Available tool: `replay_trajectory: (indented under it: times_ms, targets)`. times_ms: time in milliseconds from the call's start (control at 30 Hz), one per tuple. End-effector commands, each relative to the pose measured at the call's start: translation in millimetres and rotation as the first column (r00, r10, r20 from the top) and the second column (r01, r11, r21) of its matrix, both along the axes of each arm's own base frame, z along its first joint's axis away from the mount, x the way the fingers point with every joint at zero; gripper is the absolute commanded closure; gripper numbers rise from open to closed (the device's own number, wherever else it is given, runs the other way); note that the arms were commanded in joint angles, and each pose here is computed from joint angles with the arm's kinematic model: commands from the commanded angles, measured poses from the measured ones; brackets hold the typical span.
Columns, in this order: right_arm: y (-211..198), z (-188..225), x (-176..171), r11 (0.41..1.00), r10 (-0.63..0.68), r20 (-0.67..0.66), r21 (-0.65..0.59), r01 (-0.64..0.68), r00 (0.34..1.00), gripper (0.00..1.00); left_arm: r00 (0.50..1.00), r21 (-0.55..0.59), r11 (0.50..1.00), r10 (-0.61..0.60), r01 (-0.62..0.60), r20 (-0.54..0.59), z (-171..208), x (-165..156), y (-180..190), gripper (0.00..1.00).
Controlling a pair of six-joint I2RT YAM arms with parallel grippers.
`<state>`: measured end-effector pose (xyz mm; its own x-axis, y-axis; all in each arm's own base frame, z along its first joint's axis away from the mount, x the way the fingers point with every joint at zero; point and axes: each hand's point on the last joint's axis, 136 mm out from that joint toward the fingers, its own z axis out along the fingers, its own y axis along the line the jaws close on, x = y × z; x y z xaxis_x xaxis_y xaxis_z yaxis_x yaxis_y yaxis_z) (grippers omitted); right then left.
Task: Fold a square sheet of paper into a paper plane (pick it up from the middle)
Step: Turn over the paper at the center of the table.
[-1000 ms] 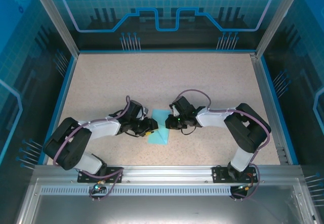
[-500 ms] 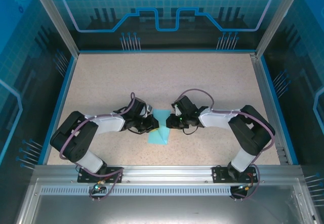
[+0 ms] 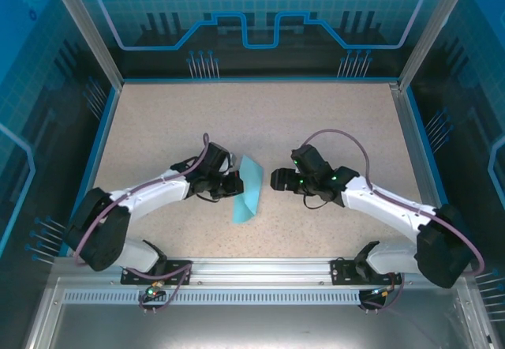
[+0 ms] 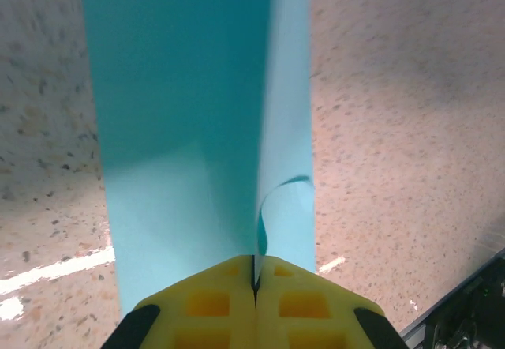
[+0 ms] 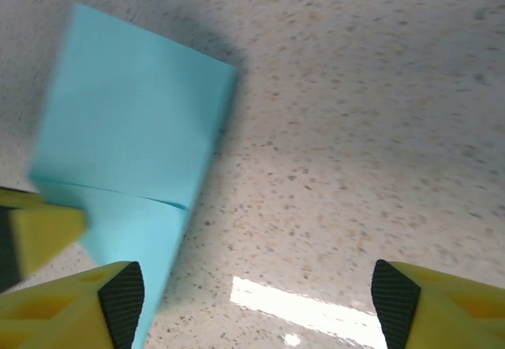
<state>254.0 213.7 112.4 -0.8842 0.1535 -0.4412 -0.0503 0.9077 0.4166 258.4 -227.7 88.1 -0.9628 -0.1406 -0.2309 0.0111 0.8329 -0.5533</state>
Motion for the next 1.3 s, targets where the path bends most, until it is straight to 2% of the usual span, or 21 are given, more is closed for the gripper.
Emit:
replay_trajectory:
  times_ms: [0, 133, 300, 400, 433, 500, 600, 700, 767, 933, 1067, 1267]
  targets:
    - [-35, -8, -7, 0.991, -0.085, -0.003, -0.108, 0.084, 0.996, 0.16, 0.997, 0.201, 0.979, -0.029, 0.013, 0.073, 25, -5, 30, 0.98]
    - [-51, -3, -9, 0.981, -0.127, 0.031, -0.144, 0.130, 0.991, 0.10, 0.986, 0.351, 0.936, -0.033, -0.026, 0.161, 58, -1, 53, 0.98]
    - [-66, -2, -14, 0.972, -0.162, 0.052, -0.164, 0.169, 0.985, 0.06, 0.965, 0.532, 0.837, -0.021, -0.126, 0.261, 95, 13, 84, 0.98]
    - [-73, -3, -16, 0.965, -0.189, 0.051, -0.173, 0.195, 0.981, 0.06, 0.955, 0.628, 0.759, -0.032, -0.169, 0.295, 101, 26, 94, 0.97]
    - [-76, -4, -16, 0.962, -0.199, 0.048, -0.179, 0.205, 0.979, 0.05, 0.954, 0.659, 0.731, -0.037, -0.177, 0.297, 101, 29, 96, 0.97]
    - [-83, -7, -19, 0.956, -0.222, 0.040, -0.190, 0.225, 0.974, 0.05, 0.954, 0.751, 0.630, -0.052, -0.199, 0.297, 96, 37, 105, 0.98]
    - [-91, -8, -22, 0.949, -0.244, 0.032, -0.199, 0.245, 0.969, 0.05, 0.960, 0.835, 0.512, -0.065, -0.202, 0.273, 84, 47, 112, 0.97]
    - [-99, -9, -25, 0.943, -0.267, 0.027, -0.199, 0.267, 0.963, 0.05, 0.967, 0.867, 0.462, -0.070, -0.188, 0.246, 68, 56, 108, 0.97]
    - [-105, -9, -26, 0.939, -0.284, 0.028, -0.194, 0.284, 0.958, 0.05, 0.970, 0.876, 0.450, -0.078, -0.171, 0.229, 54, 62, 101, 0.97]
    - [-113, -8, -26, 0.933, -0.314, 0.025, -0.177, 0.313, 0.949, 0.05, 0.981, 0.935, 0.340, -0.122, -0.102, 0.152, 21, 72, 89, 0.98]
    - [-118, -10, -27, 0.928, -0.323, 0.015, -0.189, 0.320, 0.946, 0.05, 0.983, 0.940, 0.338, -0.155, -0.041, 0.099, -9, 70, 68, 0.98]
    - [-126, -12, -31, 0.921, -0.347, -0.018, -0.195, 0.337, 0.938, 0.04, 0.986, 0.920, 0.391, -0.165, 0.037, 0.030, -44, 59, 37, 0.97]
